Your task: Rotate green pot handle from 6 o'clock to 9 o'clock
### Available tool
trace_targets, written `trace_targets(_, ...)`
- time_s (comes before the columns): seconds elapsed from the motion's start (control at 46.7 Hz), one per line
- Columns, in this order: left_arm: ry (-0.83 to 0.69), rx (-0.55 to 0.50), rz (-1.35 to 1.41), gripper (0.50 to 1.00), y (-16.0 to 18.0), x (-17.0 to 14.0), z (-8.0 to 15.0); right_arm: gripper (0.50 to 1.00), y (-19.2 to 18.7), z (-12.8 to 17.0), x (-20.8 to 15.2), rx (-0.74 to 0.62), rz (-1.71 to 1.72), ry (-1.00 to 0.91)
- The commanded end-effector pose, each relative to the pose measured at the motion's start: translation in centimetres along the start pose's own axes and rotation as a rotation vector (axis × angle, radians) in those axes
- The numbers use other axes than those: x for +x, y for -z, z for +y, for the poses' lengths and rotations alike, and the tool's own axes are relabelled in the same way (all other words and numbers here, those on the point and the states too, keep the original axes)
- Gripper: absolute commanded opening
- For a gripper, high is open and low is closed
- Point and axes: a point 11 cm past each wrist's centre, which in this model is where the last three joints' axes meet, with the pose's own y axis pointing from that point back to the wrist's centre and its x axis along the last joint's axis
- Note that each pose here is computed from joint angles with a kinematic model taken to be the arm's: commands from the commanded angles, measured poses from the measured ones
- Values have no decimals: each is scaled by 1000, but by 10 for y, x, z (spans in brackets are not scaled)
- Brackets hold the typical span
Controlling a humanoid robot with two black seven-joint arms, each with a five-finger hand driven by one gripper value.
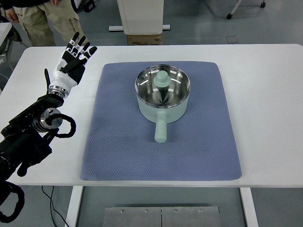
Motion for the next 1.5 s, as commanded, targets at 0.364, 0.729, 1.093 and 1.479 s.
trace_targets(0.364,10,-4,3,1000,-1,-5,-2,1000,0,0,0,0,0,0)
trace_targets(0.729,11,-3,4,1000,0,-5,-2,1000,0,0,0,0,0,0)
trace_targets(1.093,11,-3,4,1000,0,-5,-2,1000,0,0,0,0,0,0)
trace_targets(1.479,67,-9,4,1000,-7,-19,-5,1000,0,0,0,0,0,0)
